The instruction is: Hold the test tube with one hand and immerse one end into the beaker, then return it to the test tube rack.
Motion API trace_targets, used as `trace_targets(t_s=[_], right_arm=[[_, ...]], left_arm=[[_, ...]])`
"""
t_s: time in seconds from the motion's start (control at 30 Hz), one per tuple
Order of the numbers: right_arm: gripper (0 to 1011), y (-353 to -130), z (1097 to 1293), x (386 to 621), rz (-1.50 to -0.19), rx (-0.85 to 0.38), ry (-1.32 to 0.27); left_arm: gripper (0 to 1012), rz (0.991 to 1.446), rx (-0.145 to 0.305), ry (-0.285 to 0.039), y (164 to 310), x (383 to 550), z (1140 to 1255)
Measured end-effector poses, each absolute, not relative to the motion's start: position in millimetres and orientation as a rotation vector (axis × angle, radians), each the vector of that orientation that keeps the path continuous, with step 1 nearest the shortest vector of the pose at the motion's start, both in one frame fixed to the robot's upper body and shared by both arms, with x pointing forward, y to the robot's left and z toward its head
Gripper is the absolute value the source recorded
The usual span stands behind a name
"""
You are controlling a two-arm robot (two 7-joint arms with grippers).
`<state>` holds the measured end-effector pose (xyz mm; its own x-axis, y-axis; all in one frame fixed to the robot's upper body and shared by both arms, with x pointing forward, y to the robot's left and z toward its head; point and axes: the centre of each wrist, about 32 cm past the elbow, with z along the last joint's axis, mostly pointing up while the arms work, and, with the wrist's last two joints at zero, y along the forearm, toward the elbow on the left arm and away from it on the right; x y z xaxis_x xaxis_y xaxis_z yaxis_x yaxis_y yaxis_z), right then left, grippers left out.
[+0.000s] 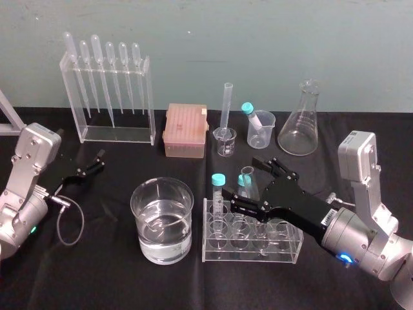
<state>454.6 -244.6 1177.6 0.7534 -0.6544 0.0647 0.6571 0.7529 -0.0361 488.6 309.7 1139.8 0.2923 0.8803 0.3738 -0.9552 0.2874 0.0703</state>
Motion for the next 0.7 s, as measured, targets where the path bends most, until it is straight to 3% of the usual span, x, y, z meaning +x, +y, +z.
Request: trace_targets(t_s=[0.7], right_arm=[[1004,-244.7,1177.8,454.5,-0.716,-0.054,-0.048]], left_arm=[[1000,1.248,0.305,-0.285,309.7,488.6,1139.8]])
